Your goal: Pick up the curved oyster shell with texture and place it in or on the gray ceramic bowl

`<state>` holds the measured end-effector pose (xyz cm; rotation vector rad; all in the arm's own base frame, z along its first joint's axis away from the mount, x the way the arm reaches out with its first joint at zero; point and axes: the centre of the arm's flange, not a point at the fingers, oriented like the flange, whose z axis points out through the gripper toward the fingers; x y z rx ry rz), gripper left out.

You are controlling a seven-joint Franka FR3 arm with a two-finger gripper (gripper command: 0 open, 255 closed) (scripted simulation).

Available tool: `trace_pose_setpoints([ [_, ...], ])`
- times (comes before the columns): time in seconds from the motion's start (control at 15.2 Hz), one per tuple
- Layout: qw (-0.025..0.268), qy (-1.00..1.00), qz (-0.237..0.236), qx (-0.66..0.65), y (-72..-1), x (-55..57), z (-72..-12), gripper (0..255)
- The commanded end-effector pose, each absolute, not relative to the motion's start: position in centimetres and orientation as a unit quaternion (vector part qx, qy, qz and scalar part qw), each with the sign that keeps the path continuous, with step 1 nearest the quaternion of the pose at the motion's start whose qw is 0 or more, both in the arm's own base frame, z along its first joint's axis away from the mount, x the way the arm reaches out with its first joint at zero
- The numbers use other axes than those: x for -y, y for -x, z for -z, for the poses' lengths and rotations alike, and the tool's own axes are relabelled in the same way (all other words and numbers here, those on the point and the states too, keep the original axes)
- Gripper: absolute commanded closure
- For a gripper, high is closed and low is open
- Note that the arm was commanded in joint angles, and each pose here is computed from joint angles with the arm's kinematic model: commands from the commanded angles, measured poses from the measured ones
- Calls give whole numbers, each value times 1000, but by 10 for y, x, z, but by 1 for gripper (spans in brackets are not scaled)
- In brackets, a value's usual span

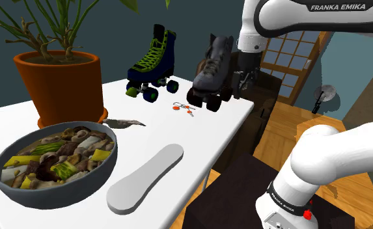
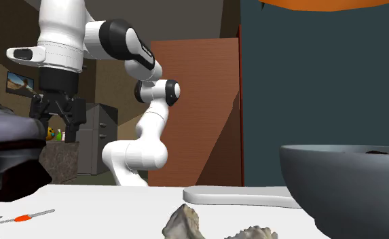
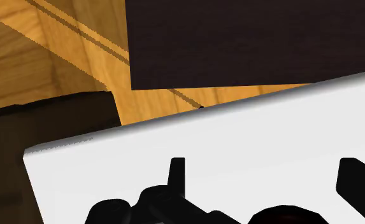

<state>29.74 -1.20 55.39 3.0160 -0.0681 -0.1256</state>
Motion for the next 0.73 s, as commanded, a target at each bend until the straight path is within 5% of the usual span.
trace_pose_setpoints([
  [0.0,61,-997,42,23,-297,12,-554,0],
  [0.66,40,-998,46,-34,-367,-93,-539,0],
])
